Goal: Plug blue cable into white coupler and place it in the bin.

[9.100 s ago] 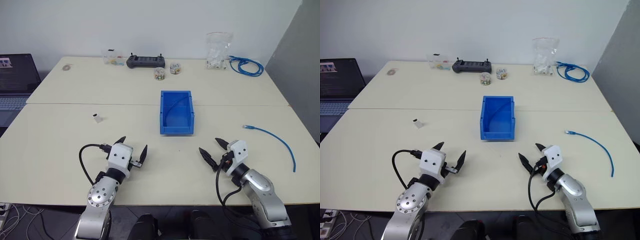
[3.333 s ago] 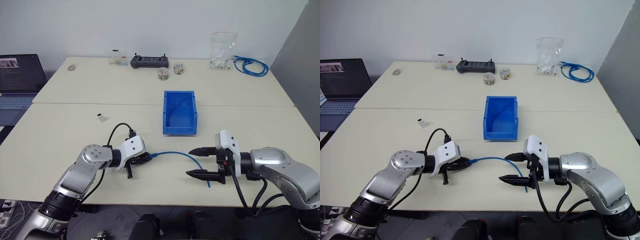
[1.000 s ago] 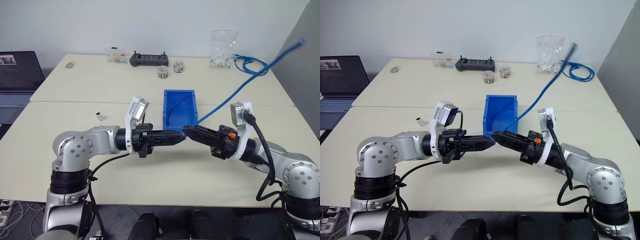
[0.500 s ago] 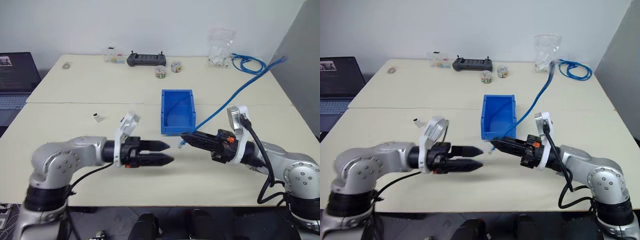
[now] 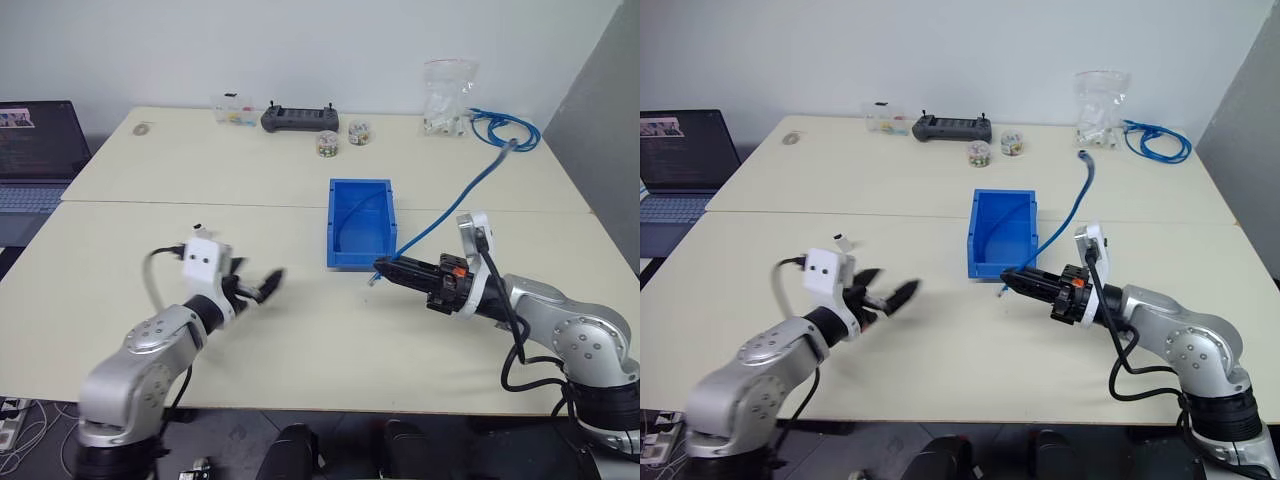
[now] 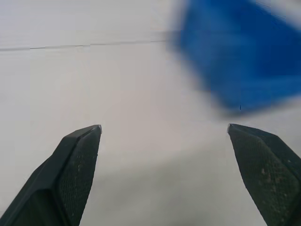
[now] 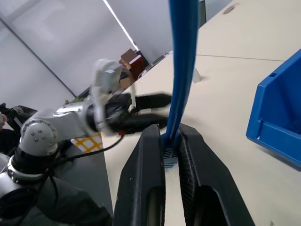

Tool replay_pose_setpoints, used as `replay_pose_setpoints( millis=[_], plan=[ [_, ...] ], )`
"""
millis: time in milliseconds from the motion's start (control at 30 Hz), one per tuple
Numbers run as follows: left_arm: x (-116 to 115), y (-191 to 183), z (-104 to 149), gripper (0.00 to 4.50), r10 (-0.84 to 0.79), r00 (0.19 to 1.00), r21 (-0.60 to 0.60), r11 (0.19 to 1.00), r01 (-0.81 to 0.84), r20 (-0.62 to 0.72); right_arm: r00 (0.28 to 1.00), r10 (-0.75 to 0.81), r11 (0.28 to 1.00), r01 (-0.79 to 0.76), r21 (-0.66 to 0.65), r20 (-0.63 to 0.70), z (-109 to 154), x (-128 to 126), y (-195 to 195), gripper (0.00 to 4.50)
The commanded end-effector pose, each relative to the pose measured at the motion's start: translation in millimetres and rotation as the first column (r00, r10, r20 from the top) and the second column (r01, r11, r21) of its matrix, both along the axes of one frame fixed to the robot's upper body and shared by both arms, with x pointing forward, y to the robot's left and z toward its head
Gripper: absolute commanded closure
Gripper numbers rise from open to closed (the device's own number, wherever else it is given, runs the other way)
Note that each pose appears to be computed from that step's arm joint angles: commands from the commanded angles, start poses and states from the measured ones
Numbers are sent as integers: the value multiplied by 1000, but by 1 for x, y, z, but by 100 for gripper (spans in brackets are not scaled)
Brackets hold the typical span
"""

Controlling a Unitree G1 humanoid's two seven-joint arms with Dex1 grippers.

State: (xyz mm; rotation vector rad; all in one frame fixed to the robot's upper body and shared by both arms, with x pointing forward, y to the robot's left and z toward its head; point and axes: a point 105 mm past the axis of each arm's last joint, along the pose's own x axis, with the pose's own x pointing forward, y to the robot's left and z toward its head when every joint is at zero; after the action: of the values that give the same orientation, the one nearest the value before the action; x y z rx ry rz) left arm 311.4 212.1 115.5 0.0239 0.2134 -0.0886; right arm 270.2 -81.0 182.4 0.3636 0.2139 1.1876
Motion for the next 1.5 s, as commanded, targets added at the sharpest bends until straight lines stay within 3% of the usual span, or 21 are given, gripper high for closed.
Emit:
replay_pose_setpoints(
  millis=[33, 233, 567, 967, 1100, 1500],
  plan=[
    [6, 32, 1, 0, 288, 955, 65, 954, -293, 72, 998, 23, 1000, -24, 12, 64, 12, 0, 4, 439],
    [29, 54, -9, 0, 451, 891, 67, 888, -454, 57, 997, 29, 1000, -30, 6, 77, 13, 2, 7, 439],
    [82, 58, -8, 0, 432, 902, 32, 901, -432, 7, 995, 36, 999, -38, 14, 93, 17, 2, 11, 439],
    [112, 73, 1, 0, 469, 883, -8, 883, -469, 9, 995, 27, 999, -29, 14, 95, 18, 0, 11, 439],
    [116, 75, 2, 70, 477, 879, -27, 878, -477, 5, 995, 25, 1000, -27, 14, 96, 18, 0, 11, 439],
    [119, 75, -7, 339, 484, 875, -47, 873, -485, -20, 995, 20, 1000, -21, 10, 102, 19, 1, 11, 439]
  ],
)
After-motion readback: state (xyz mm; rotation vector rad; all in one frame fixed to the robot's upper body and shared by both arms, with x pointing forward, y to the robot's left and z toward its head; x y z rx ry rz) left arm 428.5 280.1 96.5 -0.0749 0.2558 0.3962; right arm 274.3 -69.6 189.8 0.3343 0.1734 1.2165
